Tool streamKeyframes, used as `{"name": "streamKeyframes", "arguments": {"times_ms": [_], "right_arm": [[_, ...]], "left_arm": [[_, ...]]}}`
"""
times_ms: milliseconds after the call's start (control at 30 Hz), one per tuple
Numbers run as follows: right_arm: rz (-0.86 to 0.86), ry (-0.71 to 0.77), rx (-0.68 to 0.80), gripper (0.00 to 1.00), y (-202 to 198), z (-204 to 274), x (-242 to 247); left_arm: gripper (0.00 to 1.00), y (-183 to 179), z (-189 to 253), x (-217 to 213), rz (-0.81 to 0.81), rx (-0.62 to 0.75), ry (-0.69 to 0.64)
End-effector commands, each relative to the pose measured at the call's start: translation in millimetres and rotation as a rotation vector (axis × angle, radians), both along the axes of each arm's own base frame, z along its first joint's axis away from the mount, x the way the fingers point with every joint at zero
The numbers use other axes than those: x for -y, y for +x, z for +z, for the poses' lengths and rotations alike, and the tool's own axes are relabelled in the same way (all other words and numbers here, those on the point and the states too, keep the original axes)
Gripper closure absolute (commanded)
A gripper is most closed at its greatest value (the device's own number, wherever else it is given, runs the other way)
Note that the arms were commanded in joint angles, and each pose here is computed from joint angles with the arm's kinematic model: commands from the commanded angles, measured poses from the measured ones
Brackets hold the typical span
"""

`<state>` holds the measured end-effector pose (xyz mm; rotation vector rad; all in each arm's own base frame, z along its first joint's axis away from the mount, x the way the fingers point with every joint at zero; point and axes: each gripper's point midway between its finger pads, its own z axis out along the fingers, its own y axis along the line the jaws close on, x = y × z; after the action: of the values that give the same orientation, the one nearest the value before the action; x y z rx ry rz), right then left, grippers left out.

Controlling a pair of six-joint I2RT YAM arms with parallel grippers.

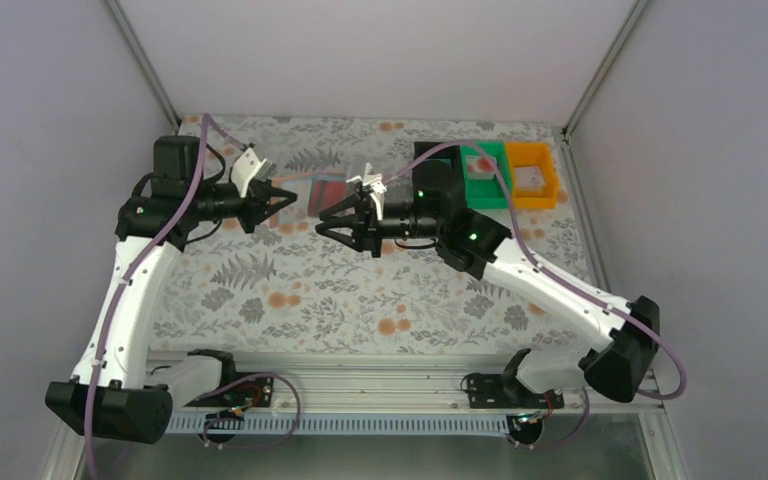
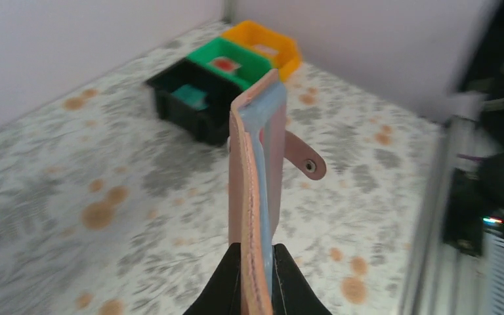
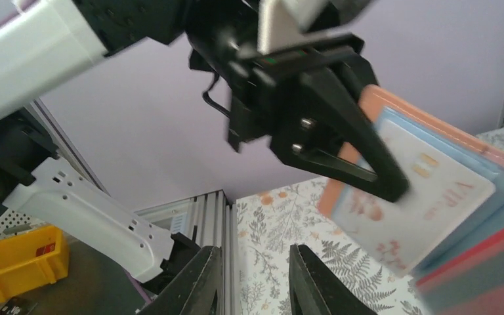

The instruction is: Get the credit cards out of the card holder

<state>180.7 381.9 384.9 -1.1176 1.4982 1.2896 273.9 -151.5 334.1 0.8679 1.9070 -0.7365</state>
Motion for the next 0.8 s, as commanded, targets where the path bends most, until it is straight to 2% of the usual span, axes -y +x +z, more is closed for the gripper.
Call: {"name": "streamKeyframes", "arguments": {"times_ms": [0,100,400,667,767], "right_arm": [[0.077,0.095,0.033,0.72,0,13,-3],[0.069,0.085,0.013,0.72,3,6,-5],[0.004,0.064,-0.006,0.71,17,-7,5],[0.02,0.037,-0.001,0.67,17,-16,3],[0.088,0.059,0.006,0.74,5,-10,0]], "left_arm": [[0.98,-65,48,29,-0.35,0.08,-0.189],[0.98,-85,61,34,-0.452,0.104,-0.246],[0.98,-111,70,35,-0.553,0.16,-0.285],[0.98,-113,71,35,-0.564,0.173,-0.287],[0.98,-108,69,35,-0.55,0.159,-0.283]]}}
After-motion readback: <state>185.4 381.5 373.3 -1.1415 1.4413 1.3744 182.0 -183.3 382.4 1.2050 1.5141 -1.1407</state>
